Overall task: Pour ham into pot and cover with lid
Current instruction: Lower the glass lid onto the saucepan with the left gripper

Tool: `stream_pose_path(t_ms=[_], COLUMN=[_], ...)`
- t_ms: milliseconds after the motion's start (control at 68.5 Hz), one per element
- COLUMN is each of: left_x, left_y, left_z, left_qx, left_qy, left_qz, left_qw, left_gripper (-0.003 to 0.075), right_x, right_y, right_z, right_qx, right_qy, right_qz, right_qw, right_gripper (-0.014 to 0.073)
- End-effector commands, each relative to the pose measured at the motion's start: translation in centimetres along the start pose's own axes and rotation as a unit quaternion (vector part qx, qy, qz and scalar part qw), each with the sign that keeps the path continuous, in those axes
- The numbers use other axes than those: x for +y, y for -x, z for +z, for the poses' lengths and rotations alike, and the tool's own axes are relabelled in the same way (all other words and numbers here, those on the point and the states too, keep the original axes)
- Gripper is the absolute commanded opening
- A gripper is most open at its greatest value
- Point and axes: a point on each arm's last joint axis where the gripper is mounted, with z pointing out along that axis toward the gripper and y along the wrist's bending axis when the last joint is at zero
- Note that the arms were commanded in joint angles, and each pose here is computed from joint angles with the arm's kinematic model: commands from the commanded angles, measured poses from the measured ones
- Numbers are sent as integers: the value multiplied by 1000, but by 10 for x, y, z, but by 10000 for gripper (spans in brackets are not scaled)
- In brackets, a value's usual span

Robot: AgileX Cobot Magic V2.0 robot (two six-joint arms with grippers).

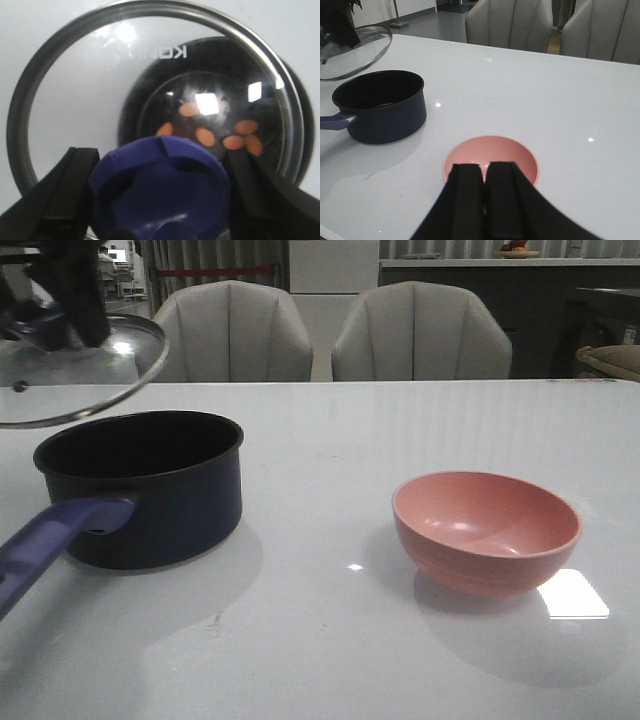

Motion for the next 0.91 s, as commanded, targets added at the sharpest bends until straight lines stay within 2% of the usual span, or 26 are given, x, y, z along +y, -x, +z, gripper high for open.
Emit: stream_pose_path(t_ms=[0,102,307,599,833,891], left_x=[-20,-32,-37,-36,-36,-36], left_y=[11,14,25,22,25,25], left_z=[-12,-1,4,23,24,24], left_qx=[-44,-33,-28,48,32,32], left_qy=[-15,-26,-42,-35,-32,-32], left_qz=[20,30,25,31,32,32], left_qw=[999,999,998,998,998,998], left_gripper=[292,292,292,292,296,321], right_x=[-1,-1,-1,-1,-1,-1], right_y=[15,15,15,15,15,15], right_z=[-1,-1,-1,-1,-1,-1], right_qx=[-45,-45,-45,-45,-45,-45], right_qy=[-9,-9,-9,-9,-9,-9], right_qz=[-7,-7,-7,-7,-7,-7], right_qw=[999,999,999,999,999,999], right_gripper=[146,146,146,146,146,146])
